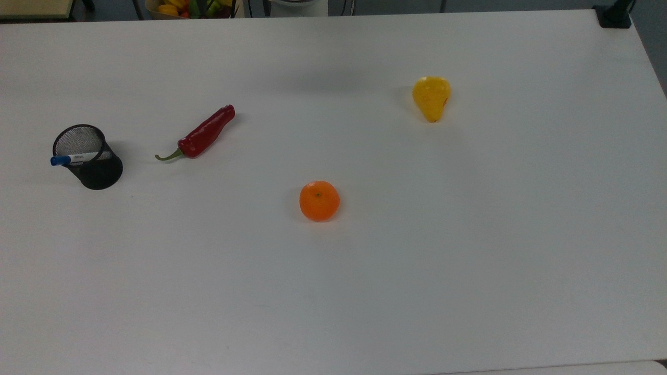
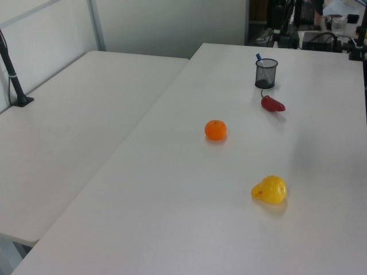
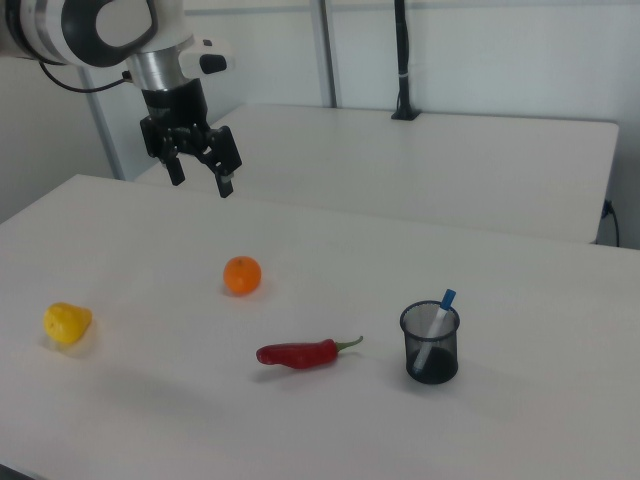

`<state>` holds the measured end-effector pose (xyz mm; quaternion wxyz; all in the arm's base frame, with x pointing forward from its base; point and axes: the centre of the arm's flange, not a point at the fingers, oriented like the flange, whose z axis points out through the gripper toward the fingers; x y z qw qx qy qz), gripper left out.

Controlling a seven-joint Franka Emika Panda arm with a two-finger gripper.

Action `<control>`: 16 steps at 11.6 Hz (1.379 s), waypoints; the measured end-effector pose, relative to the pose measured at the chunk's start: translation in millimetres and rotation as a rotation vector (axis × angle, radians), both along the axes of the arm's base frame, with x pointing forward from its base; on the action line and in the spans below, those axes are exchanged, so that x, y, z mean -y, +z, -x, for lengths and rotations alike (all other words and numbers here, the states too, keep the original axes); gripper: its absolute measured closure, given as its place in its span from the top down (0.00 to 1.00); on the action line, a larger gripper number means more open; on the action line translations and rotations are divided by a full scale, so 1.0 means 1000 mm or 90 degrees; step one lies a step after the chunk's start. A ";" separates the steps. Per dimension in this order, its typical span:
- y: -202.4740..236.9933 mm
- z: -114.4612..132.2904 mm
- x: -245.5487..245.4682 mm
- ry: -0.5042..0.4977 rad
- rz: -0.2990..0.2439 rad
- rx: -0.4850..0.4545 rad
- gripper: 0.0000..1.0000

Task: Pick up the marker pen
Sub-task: 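Move the open gripper over the black mesh cup toward the marker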

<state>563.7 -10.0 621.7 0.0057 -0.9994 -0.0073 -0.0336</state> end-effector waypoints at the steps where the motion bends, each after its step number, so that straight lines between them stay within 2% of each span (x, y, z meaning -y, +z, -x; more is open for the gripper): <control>1: 0.006 0.000 0.013 -0.014 0.001 0.009 1.00; 4: 0.022 -0.005 0.069 -0.071 0.017 0.077 1.00; 6: 0.018 -0.015 0.101 -0.101 0.031 0.120 1.00; 9: -0.013 -0.036 0.159 -0.148 0.053 0.159 1.00; 14: -0.075 -0.068 0.208 -0.175 0.085 0.197 1.00; 16: -0.104 -0.077 0.225 -0.180 0.102 0.196 1.00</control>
